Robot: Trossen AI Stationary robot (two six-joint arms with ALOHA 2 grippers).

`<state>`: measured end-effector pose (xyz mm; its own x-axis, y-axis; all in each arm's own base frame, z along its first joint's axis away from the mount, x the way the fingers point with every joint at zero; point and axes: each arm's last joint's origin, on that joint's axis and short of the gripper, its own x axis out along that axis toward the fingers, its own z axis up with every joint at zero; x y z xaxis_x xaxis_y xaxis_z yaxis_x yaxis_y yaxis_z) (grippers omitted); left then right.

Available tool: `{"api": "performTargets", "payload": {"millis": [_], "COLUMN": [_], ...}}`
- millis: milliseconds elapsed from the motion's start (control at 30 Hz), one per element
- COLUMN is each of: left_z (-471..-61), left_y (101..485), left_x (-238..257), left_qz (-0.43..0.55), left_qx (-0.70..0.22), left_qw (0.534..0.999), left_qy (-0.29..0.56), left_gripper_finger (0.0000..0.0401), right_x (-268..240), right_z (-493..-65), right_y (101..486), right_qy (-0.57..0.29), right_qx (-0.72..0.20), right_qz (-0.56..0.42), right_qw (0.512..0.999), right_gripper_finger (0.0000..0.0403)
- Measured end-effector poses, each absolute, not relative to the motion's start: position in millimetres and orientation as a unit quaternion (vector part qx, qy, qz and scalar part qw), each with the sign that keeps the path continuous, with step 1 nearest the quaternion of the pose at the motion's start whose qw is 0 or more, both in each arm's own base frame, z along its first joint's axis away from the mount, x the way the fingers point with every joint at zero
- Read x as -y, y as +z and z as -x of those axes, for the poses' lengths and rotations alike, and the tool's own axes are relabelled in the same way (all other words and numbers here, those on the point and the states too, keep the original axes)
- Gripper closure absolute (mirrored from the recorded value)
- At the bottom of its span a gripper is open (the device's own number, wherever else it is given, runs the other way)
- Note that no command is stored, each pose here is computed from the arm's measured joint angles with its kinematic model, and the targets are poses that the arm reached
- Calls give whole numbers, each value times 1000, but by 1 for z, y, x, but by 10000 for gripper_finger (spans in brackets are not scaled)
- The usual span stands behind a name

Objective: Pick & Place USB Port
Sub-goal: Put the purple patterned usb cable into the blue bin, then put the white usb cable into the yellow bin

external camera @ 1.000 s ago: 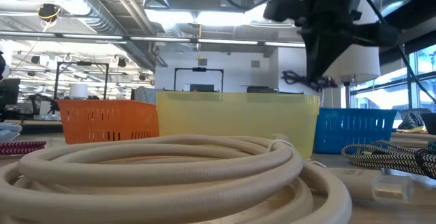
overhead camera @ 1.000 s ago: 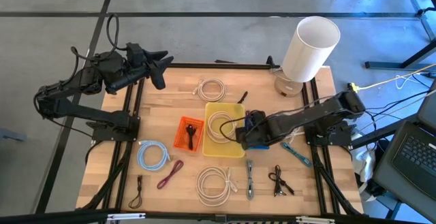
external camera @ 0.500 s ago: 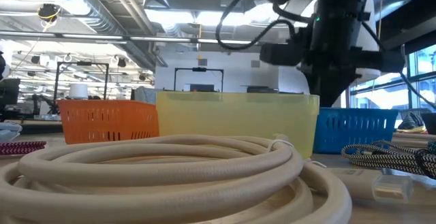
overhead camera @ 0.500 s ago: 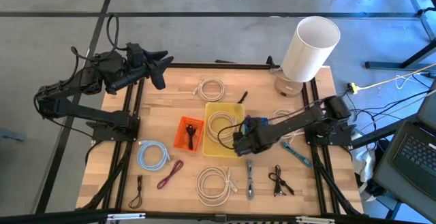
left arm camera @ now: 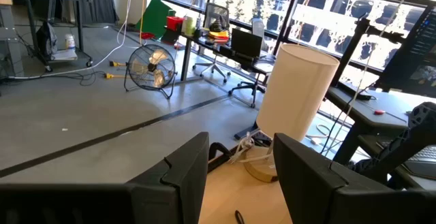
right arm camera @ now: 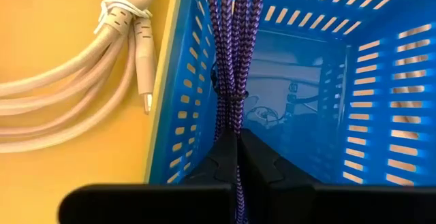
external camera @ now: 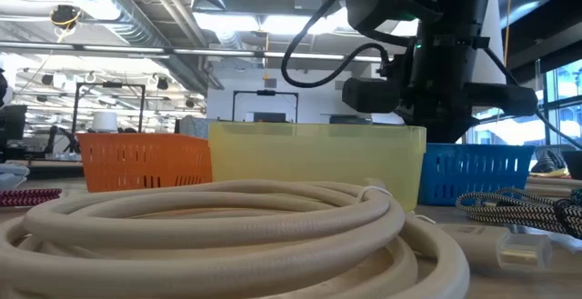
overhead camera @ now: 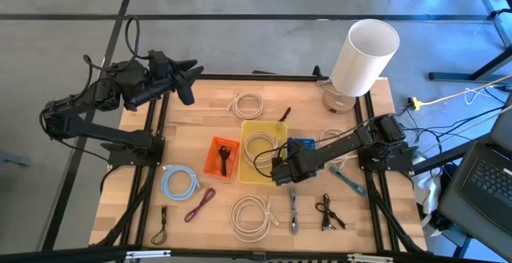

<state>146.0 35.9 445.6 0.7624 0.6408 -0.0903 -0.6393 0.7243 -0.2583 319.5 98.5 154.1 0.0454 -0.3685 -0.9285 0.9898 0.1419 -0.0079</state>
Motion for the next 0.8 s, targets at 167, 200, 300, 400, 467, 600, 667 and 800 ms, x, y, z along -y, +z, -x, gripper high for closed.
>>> {"api": "performTargets", "payload": {"millis": [167, 200, 300, 400, 467, 600, 667, 800], "left_z": [-146, -146, -146, -146, -146, -146, -146, -146], "left_y": [446, 446, 446, 446, 446, 446, 446, 446], "left_x": [-36, -36, -36, -36, -36, -36, -36, -36], "left_qz": [138, 138, 138, 138, 138, 138, 138, 138], "left_qx": [3, 3, 3, 3, 3, 3, 3, 3], "left_qw": [929, 929, 929, 929, 929, 929, 929, 929], "left_qy": [344, 345, 345, 344, 345, 344, 345, 344], "left_gripper_finger": [243, 243, 243, 243, 243, 243, 243, 243], "right_x": [-98, -98, -98, -98, -97, -95, -94, -94], "right_z": [-319, -319, -318, -317, -315, -308, -299, -272], "right_y": [155, 156, 160, 166, 172, 194, 210, 251], "right_qy": [-543, -543, -540, -537, -534, -523, -520, -529], "right_qx": [-427, -427, -425, -422, -418, -397, -388, -410], "right_qz": [-366, -367, -371, -374, -377, -376, -371, -334], "right_qw": [623, 623, 625, 627, 631, 654, 664, 664], "right_gripper_finger": [358, 347, 316, 287, 270, 247, 242, 244]}}
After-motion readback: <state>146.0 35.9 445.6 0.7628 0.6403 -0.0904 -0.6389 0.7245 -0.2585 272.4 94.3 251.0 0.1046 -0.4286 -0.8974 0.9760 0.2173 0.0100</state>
